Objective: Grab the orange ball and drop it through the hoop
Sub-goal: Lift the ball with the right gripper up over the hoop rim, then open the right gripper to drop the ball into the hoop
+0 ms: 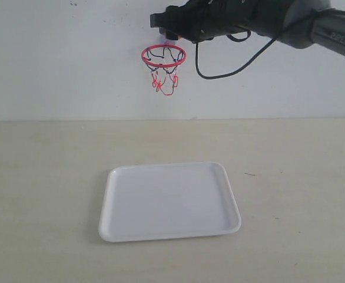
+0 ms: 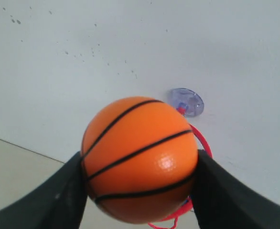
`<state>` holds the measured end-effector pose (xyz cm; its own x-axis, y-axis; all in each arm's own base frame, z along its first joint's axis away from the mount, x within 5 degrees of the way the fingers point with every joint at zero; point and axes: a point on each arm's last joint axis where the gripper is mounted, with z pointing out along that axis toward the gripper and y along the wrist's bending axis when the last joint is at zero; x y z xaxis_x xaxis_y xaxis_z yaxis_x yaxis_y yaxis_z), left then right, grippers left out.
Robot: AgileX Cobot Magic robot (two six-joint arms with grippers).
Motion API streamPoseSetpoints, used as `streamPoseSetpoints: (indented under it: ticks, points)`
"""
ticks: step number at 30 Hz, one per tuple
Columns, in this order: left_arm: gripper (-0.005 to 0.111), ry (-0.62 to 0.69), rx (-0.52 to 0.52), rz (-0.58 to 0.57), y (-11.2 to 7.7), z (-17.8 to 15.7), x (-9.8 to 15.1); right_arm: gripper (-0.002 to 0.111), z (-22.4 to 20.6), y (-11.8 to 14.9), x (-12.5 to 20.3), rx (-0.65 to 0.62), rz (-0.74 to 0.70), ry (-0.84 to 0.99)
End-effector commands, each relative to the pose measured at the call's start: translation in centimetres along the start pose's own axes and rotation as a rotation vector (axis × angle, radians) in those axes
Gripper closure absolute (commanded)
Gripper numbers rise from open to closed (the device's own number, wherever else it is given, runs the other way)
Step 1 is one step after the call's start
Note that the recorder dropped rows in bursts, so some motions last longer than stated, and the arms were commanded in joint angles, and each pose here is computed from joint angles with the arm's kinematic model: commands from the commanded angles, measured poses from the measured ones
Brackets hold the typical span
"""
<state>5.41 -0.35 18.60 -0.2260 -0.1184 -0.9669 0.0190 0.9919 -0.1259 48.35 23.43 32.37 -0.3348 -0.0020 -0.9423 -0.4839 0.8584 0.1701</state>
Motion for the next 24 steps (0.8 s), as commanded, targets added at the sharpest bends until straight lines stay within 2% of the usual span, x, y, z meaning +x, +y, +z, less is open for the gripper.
streamPoseSetpoints:
  ticks: [1, 5, 13, 15, 19, 20, 24]
  points:
    - [0.103, -0.006, -0.002, 0.006, 0.0, 0.0, 0.0, 0.108, 1.2, -0.3, -0.1, 0.004, -0.004, -0.047]
    - [0.103, -0.006, -0.002, 0.006, 0.0, 0.0, 0.0, 0.108, 2.1, -0.3, 0.3, -0.002, 0.026, -0.069]
    - [0.103, -0.006, -0.002, 0.006, 0.0, 0.0, 0.0, 0.105, 2.2, -0.3, 0.4, -0.006, -0.03, -0.081]
    - [0.103, -0.006, -0.002, 0.006, 0.0, 0.0, 0.0, 0.095, 2.2, -0.3, 0.3, -0.005, -0.03, -0.083]
    - [0.103, -0.006, -0.002, 0.006, 0.0, 0.0, 0.0, 0.055, 2.2, -0.3, 0.2, 0.0, -0.052, -0.094]
    - [0.103, -0.006, -0.002, 0.006, 0.0, 0.0, 0.0, 0.049, 2.2, -0.3, 0.2, 0.001, -0.065, -0.094]
    - [0.103, -0.006, -0.002, 0.006, 0.0, 0.0, 0.0, 0.049, 2.2, -0.4, 0.2, 0.004, -0.094, -0.101]
